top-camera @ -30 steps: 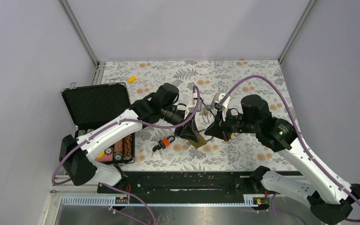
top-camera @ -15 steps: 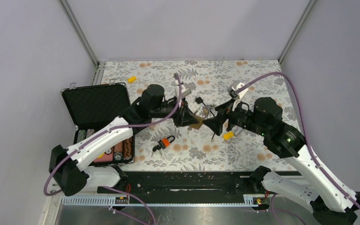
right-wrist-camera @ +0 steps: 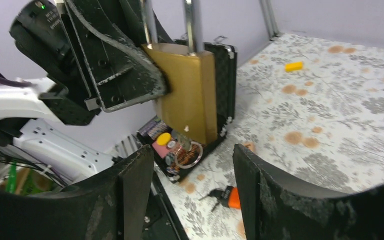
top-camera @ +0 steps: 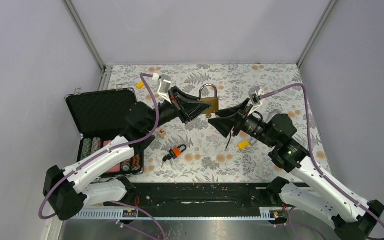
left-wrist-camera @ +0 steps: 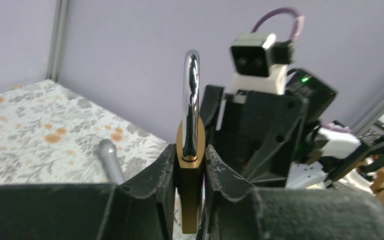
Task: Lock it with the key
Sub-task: Lock the lock.
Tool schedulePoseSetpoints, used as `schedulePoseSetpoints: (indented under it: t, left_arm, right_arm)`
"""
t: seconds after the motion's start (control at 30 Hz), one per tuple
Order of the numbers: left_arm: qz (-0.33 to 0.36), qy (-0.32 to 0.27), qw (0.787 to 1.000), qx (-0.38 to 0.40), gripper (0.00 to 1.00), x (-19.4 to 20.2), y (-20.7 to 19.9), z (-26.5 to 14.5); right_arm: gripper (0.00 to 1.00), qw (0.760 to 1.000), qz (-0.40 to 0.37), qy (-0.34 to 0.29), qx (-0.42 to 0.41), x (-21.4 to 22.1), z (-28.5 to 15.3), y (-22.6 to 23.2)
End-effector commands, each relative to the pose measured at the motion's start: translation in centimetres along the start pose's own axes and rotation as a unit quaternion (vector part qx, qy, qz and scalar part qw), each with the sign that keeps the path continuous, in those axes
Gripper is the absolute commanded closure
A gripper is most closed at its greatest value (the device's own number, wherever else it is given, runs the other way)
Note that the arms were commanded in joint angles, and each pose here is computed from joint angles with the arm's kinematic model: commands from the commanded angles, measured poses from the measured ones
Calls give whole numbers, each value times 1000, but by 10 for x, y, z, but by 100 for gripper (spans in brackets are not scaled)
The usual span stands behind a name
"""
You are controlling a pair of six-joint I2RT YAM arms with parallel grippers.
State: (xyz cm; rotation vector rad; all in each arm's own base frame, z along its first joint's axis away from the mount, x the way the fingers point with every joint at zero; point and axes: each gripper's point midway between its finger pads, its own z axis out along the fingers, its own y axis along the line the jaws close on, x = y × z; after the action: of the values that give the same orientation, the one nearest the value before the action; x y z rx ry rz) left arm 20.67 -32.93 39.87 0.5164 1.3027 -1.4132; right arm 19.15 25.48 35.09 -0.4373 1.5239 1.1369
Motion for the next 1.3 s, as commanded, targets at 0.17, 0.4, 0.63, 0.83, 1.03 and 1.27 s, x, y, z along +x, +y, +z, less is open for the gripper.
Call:
schedulePoseSetpoints:
  t: [0.17, 0.4, 0.63, 0.83, 1.03, 1.27]
  left_arm:
    - [9, -172, 975, 137, 100, -89, -79, -15]
    - [9, -173, 974, 147, 100, -89, -83, -16]
    - [9, -172, 974, 150, 100, -89, -84, -16]
    - [8, -175, 972, 154, 100, -90, -86, -17]
    - [26, -202, 971, 126, 100, -105, -81, -25]
    - [74, -258, 963, 22, 100, -133, -57, -52]
  right_arm:
    - [49, 990, 55, -87, -98, -37, 17, 34]
    - [65, 985, 58, -103, -129, -41, 15, 44]
    - [64, 982, 60, -102, -147, -44, 16, 51]
    - [96, 982, 69, -92, -148, -40, 18, 50]
    - [100, 989, 35, -46, -138, -11, 14, 42]
    - [100, 980, 2, 72, -187, 44, -4, 49]
